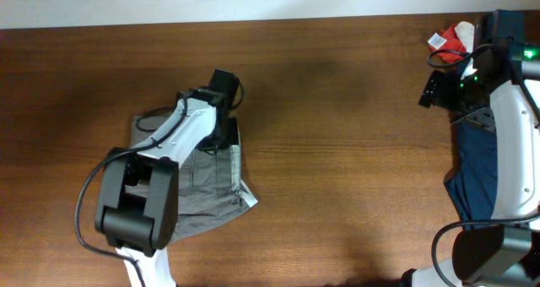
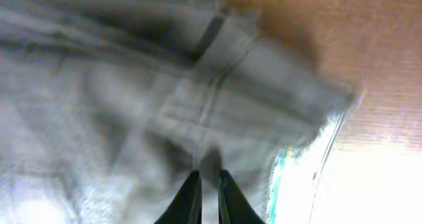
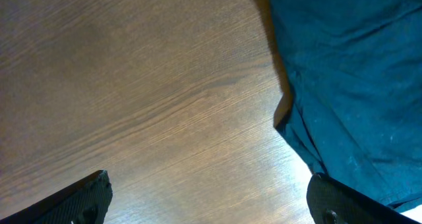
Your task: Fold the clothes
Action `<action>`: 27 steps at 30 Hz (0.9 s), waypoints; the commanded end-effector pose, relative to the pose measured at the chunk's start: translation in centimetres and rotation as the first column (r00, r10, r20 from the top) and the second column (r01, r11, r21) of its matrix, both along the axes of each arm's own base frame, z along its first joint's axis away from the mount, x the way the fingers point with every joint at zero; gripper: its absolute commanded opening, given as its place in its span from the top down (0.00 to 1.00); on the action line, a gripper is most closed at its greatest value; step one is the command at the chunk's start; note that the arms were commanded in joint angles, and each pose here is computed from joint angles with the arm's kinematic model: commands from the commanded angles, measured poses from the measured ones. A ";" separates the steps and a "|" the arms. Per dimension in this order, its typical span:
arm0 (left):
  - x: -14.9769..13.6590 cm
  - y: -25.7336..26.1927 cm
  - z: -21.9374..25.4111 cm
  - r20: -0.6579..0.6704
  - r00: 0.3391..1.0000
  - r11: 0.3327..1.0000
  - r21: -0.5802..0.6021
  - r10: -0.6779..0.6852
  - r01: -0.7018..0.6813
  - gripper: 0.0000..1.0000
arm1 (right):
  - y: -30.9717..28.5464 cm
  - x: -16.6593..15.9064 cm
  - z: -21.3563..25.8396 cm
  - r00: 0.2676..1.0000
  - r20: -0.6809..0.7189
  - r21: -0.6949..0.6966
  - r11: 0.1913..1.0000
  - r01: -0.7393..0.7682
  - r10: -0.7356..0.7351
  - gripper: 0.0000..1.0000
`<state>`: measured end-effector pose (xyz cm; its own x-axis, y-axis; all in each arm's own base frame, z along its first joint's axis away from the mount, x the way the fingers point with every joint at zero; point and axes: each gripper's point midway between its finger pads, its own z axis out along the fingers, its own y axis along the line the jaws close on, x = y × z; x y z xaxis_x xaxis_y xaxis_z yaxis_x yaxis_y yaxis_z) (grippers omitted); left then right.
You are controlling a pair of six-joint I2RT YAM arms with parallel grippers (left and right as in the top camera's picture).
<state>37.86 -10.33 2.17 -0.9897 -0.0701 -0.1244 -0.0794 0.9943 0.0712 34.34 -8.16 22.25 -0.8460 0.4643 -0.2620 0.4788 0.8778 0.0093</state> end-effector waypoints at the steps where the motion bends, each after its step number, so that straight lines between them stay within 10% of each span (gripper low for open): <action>1: 2.2 0.0 9.9 0.182 0.983 0.999 -0.046 0.020 -0.012 0.87 | -0.2 -0.1 -0.1 1.000 -0.005 -0.001 1.000 0.005 -0.005 0.02; 2: 2.4 0.0 12.0 0.220 0.975 0.998 -0.058 0.022 -0.010 0.81 | -0.2 -0.1 -0.1 1.000 -0.005 -0.001 1.000 0.005 -0.005 0.02; 4: 2.4 0.0 16.5 0.308 0.951 0.996 -0.087 0.030 -0.003 0.01 | -0.2 -0.1 -0.1 1.000 -0.005 -0.001 1.000 0.005 -0.005 0.02; 11: -1.8 3.1 25.4 0.460 0.884 0.994 -0.104 0.079 -0.034 0.01 | -0.2 -0.1 -0.1 1.000 -0.005 -0.001 1.000 0.005 -0.005 0.02; 27: -6.5 13.8 22.1 0.250 0.912 0.935 0.058 0.326 -0.350 0.01 | -0.2 -0.1 -0.1 1.000 -0.005 -0.001 1.000 0.005 -0.005 0.02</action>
<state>31.94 0.98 24.96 -0.8717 -0.2925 -0.3932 -0.3543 0.9305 0.0932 34.36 -8.17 22.26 -0.8461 0.4635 -0.2632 0.4783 0.8782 0.0091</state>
